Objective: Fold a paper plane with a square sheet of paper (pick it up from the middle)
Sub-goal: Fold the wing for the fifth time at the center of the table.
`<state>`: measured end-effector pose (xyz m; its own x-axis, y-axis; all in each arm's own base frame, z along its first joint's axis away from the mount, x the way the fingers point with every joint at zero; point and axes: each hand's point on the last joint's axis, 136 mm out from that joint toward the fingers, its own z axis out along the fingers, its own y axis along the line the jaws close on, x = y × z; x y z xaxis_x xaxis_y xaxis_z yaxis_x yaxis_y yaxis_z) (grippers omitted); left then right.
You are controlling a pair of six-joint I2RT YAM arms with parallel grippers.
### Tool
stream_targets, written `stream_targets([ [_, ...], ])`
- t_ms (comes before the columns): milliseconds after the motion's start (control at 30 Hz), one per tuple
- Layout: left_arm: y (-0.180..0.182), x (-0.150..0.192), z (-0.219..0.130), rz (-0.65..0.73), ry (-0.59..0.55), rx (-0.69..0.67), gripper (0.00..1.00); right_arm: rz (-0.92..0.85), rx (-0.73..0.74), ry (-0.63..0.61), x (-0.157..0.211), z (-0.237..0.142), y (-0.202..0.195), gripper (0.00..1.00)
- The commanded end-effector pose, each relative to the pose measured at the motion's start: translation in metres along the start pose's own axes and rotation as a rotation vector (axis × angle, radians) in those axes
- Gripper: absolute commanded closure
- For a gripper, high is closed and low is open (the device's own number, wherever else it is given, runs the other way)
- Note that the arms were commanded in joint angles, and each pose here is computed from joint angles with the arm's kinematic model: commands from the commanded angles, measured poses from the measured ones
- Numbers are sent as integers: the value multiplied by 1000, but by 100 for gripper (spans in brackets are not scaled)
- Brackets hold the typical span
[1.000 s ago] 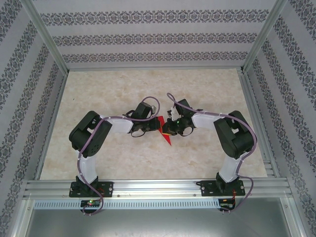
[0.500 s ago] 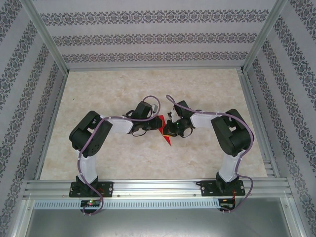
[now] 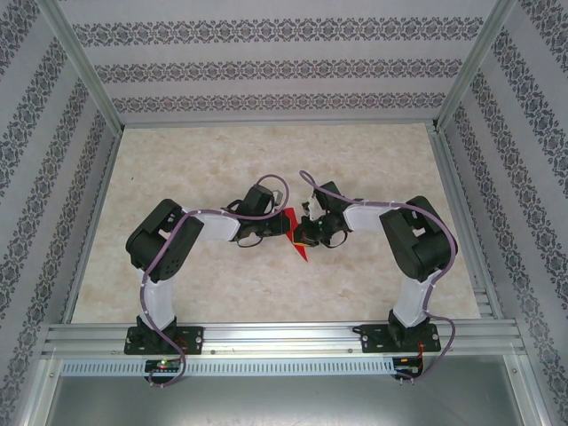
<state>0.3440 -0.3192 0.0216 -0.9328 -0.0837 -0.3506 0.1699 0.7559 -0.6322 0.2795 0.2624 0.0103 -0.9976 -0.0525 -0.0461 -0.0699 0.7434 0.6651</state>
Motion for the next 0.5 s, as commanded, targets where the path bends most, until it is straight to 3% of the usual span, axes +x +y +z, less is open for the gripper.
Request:
stream_targets([
  [0,42,-9,4,1,-15,-135,91,87,148,91,40,7,-52,94],
  [467,85,-69,-17,-19,-73,-183,90,127,161,108,56,6,-69,94],
])
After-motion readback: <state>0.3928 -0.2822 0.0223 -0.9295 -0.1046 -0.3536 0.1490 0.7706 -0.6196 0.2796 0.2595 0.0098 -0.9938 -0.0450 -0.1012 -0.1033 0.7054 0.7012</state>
